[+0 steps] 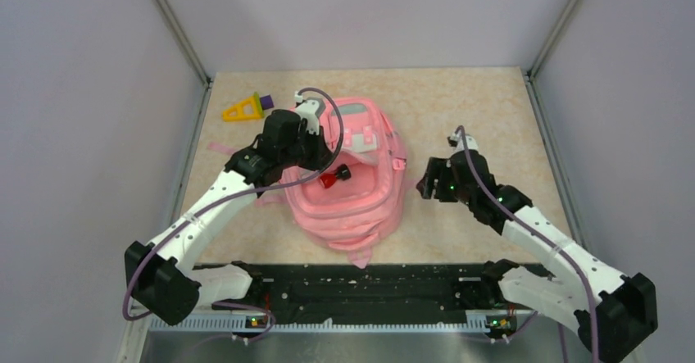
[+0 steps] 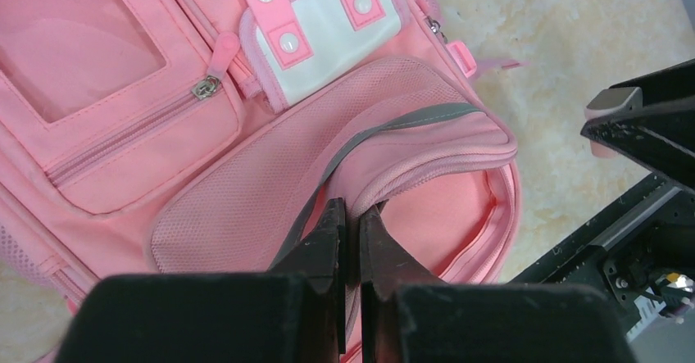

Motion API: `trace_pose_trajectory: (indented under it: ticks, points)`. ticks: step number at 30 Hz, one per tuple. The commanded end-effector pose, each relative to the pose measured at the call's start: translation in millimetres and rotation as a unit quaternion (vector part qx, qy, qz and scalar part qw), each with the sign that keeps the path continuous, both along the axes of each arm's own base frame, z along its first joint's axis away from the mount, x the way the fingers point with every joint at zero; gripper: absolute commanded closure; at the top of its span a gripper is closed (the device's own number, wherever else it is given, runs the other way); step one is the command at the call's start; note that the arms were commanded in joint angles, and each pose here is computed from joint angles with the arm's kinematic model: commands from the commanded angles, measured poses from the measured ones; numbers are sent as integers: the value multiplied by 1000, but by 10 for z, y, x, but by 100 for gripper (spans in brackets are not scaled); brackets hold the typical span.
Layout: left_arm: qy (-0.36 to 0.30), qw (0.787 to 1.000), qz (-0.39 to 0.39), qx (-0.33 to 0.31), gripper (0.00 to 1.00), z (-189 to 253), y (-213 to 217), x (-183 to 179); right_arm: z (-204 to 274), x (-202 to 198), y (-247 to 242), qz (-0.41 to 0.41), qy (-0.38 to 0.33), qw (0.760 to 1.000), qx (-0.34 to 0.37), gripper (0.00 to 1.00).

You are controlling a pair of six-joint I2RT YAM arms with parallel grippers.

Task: Pack the student bag
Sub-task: Pick up the stationery from the center of the board, then place the stationery in the student bag.

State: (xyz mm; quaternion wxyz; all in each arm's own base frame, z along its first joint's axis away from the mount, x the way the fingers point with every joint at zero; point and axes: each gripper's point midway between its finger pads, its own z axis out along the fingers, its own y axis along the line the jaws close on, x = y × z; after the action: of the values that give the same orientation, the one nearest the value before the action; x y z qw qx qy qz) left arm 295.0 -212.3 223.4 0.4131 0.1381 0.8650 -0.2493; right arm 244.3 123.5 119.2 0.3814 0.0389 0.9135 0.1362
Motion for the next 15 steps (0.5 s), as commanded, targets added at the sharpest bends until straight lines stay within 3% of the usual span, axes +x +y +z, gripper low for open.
trace_pose_trajectory:
  ticks: [1,4,9,15]
  points:
    - [-44,998,-4,-44,100,297,-99,134,840,40,774,104,-114,987,51,60]
    - [-47,998,-9,-47,100,305,-109,121,1120,-31,1257,158,-158,973,65,60]
    - [-51,998,-13,-48,100,317,-118,115,1144,-139,2019,237,-167,954,73,60]
    - [-56,997,-21,-53,100,355,-134,87,963,-72,2386,252,-177,950,48,60]
